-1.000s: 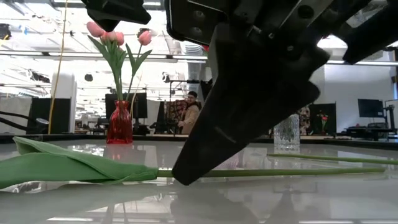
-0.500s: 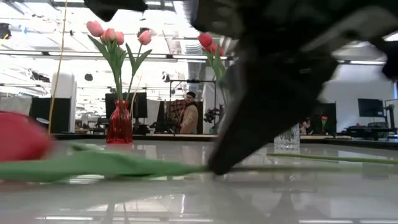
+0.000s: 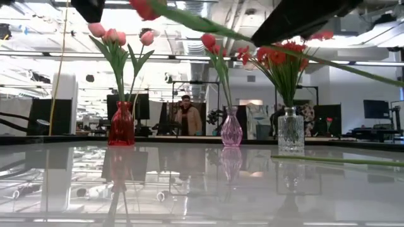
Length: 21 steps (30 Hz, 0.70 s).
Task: Sort flowers into vase by color
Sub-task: Put the red tulip into the purple vase
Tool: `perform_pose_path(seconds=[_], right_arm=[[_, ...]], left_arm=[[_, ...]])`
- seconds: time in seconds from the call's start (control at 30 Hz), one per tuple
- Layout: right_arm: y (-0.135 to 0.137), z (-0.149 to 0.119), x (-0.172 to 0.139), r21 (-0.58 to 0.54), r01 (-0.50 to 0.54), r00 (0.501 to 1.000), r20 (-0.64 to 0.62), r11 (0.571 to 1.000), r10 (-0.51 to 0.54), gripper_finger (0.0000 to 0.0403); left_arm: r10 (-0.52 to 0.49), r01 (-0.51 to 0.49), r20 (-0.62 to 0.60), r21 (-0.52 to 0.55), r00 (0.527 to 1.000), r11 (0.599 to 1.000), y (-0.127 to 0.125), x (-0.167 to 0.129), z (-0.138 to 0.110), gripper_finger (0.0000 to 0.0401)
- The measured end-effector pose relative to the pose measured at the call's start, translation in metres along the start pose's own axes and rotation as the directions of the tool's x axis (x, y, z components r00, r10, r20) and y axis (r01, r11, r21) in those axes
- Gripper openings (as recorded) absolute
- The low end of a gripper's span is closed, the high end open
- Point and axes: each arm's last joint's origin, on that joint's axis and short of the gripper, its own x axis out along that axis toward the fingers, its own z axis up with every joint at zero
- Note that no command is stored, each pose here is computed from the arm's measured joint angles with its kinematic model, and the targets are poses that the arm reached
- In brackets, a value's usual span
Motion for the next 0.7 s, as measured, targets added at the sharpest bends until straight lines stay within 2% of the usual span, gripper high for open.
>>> perform_pose_path(seconds=[0.13,0.3,0.53,0.7], right_arm=[[-0.01,-0.005,-0.019,0.06,-0.001,0.994,0.108,0.998,-0.005,0.0017],[-0.023,0.01,-0.04,0.132,0.058,0.946,0.308,0.99,-0.097,0.0017],[-0.039,0.049,-0.04,0.212,0.053,0.837,0.524,0.976,-0.159,0.0017],[-0.045,0.053,-0.021,0.199,0.012,0.824,0.553,0.98,-0.122,0.0017]], left_arm=[[-0.049,0.064,0.184,-0.075,0.982,0.995,0.013,-0.018,-0.012,0.0114],[-0.038,0.055,0.184,-0.09,0.982,0.994,0.014,-0.014,-0.026,0.0114],[0.046,-0.039,0.153,-0.049,0.987,0.998,0.002,0.033,-0.031,0.0114],[0.057,-0.066,0.159,0.051,0.986,0.997,-0.012,0.077,-0.032,0.0125]])
